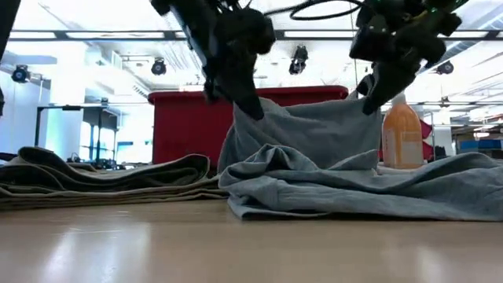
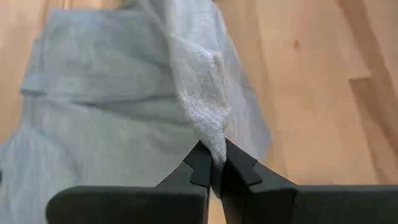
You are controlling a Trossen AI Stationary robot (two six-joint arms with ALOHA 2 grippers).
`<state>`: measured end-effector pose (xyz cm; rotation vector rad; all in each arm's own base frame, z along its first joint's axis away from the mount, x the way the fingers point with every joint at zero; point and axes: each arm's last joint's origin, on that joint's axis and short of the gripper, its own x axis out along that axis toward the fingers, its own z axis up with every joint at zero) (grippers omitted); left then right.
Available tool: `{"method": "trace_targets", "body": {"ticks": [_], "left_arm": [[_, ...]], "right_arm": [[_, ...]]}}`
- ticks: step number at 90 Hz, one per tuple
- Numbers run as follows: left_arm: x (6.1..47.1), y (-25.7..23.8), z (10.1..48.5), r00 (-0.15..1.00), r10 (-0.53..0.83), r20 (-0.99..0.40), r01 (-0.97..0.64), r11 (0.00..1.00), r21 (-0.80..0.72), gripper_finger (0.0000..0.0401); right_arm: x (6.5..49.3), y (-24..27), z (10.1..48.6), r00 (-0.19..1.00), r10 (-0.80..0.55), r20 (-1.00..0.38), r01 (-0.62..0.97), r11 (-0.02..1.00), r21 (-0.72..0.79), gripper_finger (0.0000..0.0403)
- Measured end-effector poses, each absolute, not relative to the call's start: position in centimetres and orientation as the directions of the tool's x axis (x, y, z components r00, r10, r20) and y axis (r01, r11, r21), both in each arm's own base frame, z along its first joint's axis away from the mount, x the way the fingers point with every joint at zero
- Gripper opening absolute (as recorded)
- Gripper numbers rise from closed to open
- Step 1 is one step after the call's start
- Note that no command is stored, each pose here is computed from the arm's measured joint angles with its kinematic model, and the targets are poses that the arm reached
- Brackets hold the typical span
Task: Fold laundry
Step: Fold the gray shirt
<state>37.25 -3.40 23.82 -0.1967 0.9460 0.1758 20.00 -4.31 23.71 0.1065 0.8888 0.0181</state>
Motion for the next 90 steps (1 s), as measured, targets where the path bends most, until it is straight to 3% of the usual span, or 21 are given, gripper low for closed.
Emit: {"method": "trace_targets", "body": {"ticks": [20, 33, 58, 90], "left_arm": [[36.7, -5.4, 25.2, 0.628, 0.077, -0.775, -0.207, 0.976, -0.071, 0.0], [36.6, -6.6, 25.2, 0.637, 0.081, -0.767, -0.199, 0.978, -0.062, 0.0], [35.9, -9.1, 25.8, 0.668, 0.127, -0.733, -0.195, 0.981, -0.008, 0.0], [35.6, -11.1, 26.0, 0.693, 0.024, -0.721, -0.137, 0.986, -0.098, 0.0]], "right_arm": [[19.9, -1.4, 24.3, 0.683, 0.044, -0.73, 0.036, 0.995, 0.094, 0.0], [18.9, 0.1, 24.4, 0.712, -0.035, -0.701, 0.109, 0.992, 0.061, 0.0], [16.9, 2.6, 24.5, 0.783, -0.056, -0.619, 0.168, 0.978, 0.124, 0.0], [15.8, 6.0, 24.2, 0.78, 0.038, -0.625, 0.084, 0.983, 0.165, 0.0]]}}
